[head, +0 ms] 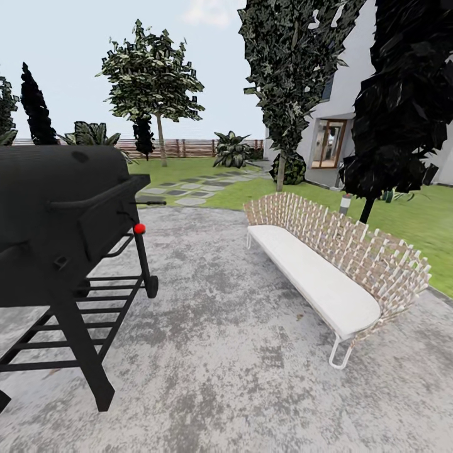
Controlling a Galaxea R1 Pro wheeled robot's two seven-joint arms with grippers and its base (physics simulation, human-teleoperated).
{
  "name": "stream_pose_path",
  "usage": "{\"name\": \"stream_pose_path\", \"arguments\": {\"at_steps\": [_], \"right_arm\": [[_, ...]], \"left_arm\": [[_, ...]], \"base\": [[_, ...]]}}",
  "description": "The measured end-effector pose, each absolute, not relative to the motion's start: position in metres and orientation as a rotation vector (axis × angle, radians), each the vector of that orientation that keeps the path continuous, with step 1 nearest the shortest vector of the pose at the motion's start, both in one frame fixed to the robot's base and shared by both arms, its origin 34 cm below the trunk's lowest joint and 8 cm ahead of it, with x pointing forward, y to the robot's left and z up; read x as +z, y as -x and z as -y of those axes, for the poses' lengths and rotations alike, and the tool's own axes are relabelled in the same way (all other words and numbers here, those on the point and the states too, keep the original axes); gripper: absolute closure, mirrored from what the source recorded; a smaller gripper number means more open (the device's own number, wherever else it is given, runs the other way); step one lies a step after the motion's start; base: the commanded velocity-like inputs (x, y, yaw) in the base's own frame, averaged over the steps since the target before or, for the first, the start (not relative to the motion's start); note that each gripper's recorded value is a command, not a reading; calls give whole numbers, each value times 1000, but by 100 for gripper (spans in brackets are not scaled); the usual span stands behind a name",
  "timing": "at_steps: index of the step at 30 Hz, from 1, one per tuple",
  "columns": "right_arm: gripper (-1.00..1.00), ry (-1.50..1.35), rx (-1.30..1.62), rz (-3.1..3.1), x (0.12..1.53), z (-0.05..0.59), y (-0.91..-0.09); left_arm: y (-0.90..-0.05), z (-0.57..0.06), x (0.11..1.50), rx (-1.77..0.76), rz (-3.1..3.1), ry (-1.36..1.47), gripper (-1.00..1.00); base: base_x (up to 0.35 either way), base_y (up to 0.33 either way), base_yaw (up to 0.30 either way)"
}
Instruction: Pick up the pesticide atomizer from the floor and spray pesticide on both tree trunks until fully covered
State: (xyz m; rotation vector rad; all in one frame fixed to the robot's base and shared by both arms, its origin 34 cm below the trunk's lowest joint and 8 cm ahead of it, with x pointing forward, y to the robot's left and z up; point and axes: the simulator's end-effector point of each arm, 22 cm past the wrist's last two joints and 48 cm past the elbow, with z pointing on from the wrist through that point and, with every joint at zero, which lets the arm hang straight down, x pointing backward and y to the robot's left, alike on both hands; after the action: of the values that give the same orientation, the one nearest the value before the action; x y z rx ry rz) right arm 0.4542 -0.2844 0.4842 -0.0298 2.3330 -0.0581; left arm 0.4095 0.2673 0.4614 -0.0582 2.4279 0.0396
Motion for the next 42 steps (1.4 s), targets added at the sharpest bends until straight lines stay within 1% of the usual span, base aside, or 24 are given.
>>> {"name": "stream_pose_path", "arguments": {"at_steps": [14, 33, 42], "right_arm": [[-100, 31, -56, -2336, 457, 283, -451], [-100, 31, -56, -2358, 413, 283, -439], [-100, 32, -56, -2360, 394, 283, -436]], "left_arm": [[-406, -268, 435, 42, -2429, 68, -100], [-394, -269, 392, 43, -2450, 68, -100], [-391, -268, 373, 43, -2453, 68, -100]], "base": [[0, 0, 6], [0, 0, 145], [0, 0, 34]]}}
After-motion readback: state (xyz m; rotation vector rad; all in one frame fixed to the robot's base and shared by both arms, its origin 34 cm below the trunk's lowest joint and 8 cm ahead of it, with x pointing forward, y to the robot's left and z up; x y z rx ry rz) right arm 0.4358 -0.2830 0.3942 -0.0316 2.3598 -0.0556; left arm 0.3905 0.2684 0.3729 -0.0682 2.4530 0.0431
